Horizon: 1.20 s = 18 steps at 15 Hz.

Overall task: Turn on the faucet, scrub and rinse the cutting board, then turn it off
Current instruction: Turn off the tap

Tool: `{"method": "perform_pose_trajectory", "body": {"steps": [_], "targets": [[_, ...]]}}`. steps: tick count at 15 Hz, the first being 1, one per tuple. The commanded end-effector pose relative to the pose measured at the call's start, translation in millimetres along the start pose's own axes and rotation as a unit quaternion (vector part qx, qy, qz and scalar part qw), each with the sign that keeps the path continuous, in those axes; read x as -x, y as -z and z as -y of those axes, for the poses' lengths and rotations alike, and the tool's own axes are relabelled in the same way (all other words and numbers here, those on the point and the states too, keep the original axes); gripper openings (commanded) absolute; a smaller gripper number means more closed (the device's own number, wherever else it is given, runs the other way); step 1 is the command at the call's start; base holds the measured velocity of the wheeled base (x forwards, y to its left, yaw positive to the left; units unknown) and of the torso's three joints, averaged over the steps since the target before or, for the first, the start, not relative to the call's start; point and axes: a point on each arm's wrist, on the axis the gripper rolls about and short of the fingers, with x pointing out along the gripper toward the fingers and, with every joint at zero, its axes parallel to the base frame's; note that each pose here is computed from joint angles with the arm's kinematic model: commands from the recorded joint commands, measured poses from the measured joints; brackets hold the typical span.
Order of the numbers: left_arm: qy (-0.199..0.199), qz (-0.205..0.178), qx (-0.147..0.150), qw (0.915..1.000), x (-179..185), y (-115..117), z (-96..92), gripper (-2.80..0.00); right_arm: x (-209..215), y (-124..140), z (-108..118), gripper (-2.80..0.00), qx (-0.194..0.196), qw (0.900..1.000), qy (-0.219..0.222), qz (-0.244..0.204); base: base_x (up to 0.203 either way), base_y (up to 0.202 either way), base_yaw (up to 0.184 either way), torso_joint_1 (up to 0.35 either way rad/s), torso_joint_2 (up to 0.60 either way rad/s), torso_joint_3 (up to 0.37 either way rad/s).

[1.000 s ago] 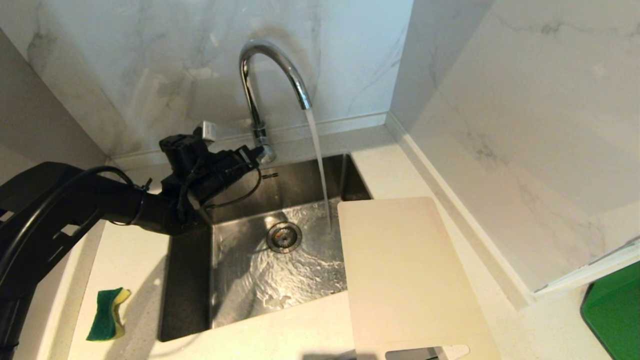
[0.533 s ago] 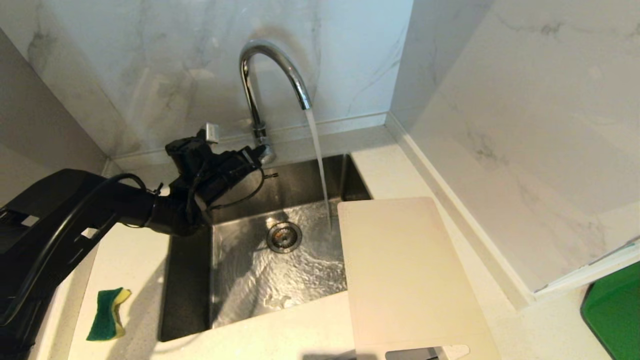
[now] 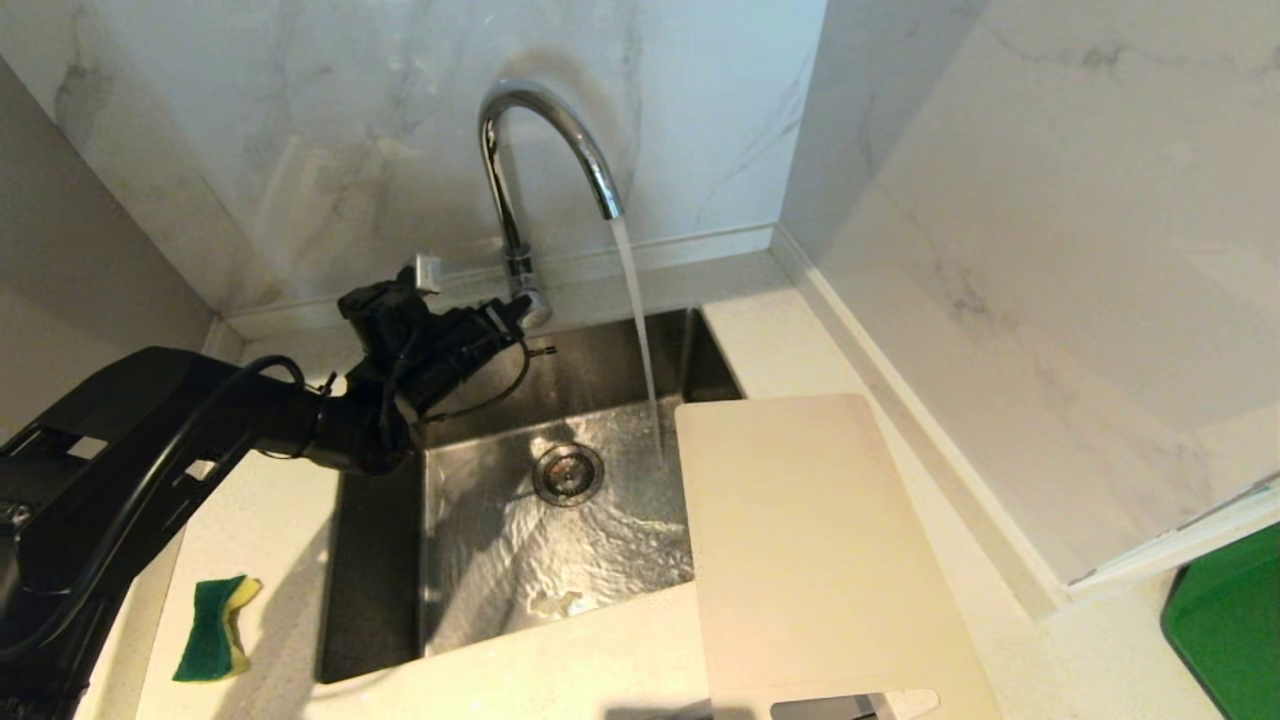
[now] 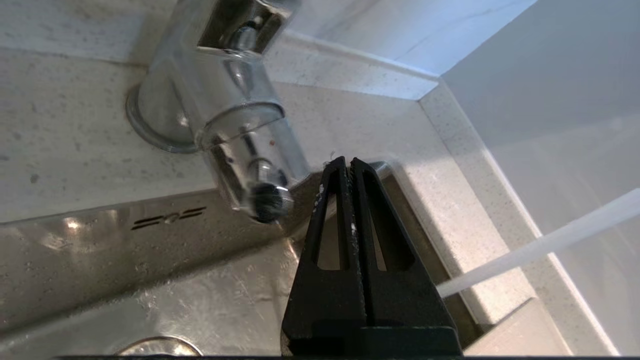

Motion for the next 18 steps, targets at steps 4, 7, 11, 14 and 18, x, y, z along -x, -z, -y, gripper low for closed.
{"method": "perform_pose_trajectory", "body": {"steps": [4, 7, 11, 14, 18], "targets": [[-0.010, 0.004, 0.000, 0.9999, -3, 1, -15.6, -2.80, 0, 0, 0, -2.80, 0.000, 1.000, -0.001, -0.001, 0.000, 0.000, 0.000, 0.000, 0.00, 0.000], [-0.010, 0.009, -0.001, 0.9999, -5, -1, -18.2, -2.80, 0, 0, 0, -2.80, 0.000, 1.000, -0.001, -0.001, 0.000, 0.000, 0.000, 0.000, 0.00, 0.000], [-0.021, 0.012, -0.002, 0.9997, -7, -5, -30.5, -2.80, 0, 0, 0, -2.80, 0.000, 1.000, -0.001, -0.001, 0.000, 0.000, 0.000, 0.000, 0.00, 0.000], [-0.026, 0.020, -0.004, 0.9995, -7, -13, -36.3, -2.80, 0, 0, 0, -2.80, 0.000, 1.000, -0.001, -0.001, 0.000, 0.000, 0.000, 0.000, 0.00, 0.000], [-0.034, 0.020, -0.004, 0.9992, -8, -17, -41.3, -2.80, 0, 0, 0, -2.80, 0.000, 1.000, -0.001, -0.001, 0.000, 0.000, 0.000, 0.000, 0.00, 0.000]]}}
